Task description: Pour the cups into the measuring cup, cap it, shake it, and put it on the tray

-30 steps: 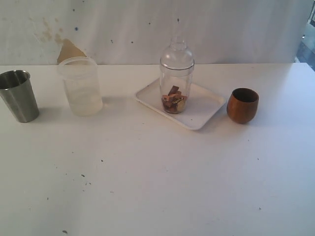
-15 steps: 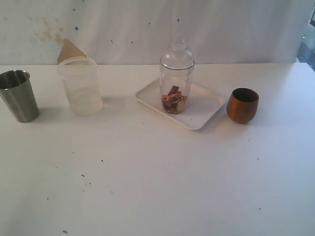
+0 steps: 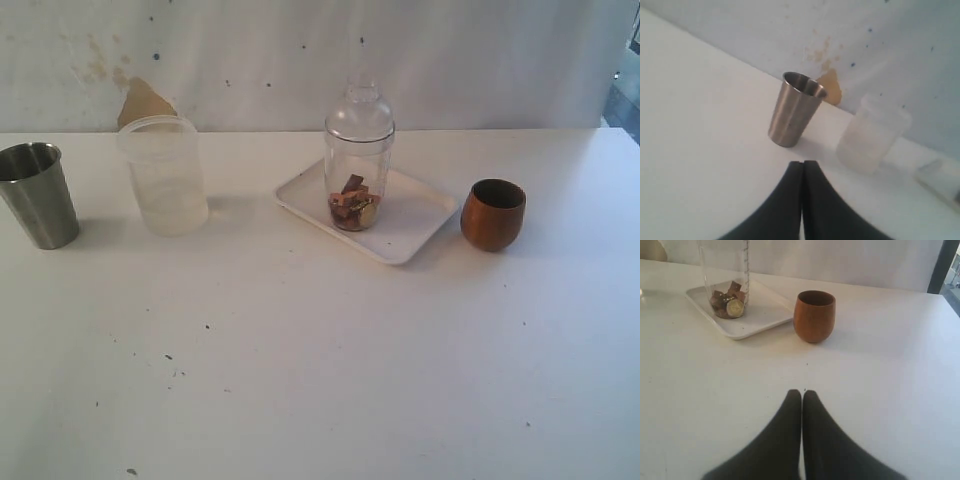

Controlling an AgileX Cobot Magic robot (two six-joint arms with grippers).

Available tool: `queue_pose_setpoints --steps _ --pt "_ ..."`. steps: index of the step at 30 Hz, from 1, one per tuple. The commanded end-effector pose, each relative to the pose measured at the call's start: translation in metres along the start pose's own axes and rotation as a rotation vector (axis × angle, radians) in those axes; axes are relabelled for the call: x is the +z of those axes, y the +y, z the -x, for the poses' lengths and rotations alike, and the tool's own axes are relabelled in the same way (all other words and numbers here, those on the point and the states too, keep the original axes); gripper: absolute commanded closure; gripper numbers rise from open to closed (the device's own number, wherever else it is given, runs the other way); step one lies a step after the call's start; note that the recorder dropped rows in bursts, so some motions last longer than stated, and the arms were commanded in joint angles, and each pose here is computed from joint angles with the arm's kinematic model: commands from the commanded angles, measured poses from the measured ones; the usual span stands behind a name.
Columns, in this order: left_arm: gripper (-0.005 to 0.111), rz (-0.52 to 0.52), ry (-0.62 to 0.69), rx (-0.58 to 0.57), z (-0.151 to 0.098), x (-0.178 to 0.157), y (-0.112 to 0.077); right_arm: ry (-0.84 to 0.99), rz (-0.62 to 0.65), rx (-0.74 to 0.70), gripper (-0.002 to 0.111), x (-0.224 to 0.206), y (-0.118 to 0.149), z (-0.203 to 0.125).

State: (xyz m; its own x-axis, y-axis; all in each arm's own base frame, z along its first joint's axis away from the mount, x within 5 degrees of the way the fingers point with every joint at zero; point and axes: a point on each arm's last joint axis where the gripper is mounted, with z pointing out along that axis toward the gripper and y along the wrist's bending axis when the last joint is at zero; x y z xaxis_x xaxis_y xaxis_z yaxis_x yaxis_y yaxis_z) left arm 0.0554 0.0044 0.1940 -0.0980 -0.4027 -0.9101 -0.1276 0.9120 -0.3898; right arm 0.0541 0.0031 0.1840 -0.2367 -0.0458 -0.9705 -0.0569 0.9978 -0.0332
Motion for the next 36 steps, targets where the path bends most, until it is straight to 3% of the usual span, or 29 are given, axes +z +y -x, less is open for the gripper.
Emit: queue_pose_setpoints --steps 1,3,7,36 --pt "0.106 0.001 0.004 0.513 -0.0017 0.0002 0.0008 -0.015 0.0 -0.006 0.107 -0.0003 -0.0001 0.0008" --pt "0.106 0.0 0.004 0.624 -0.0017 0.0002 0.0008 -0.015 0.0 -0.006 0.107 -0.0003 -0.0001 0.0008" --pt "0.106 -0.002 0.005 0.581 -0.0018 0.0002 0.0006 -0.015 0.0 -0.006 0.107 -0.0003 -0.0001 0.0008" --pt "0.106 0.03 -0.001 0.577 -0.0009 0.0002 0.0022 -0.015 0.0 -0.006 0.107 -0.0003 -0.0001 0.0008"
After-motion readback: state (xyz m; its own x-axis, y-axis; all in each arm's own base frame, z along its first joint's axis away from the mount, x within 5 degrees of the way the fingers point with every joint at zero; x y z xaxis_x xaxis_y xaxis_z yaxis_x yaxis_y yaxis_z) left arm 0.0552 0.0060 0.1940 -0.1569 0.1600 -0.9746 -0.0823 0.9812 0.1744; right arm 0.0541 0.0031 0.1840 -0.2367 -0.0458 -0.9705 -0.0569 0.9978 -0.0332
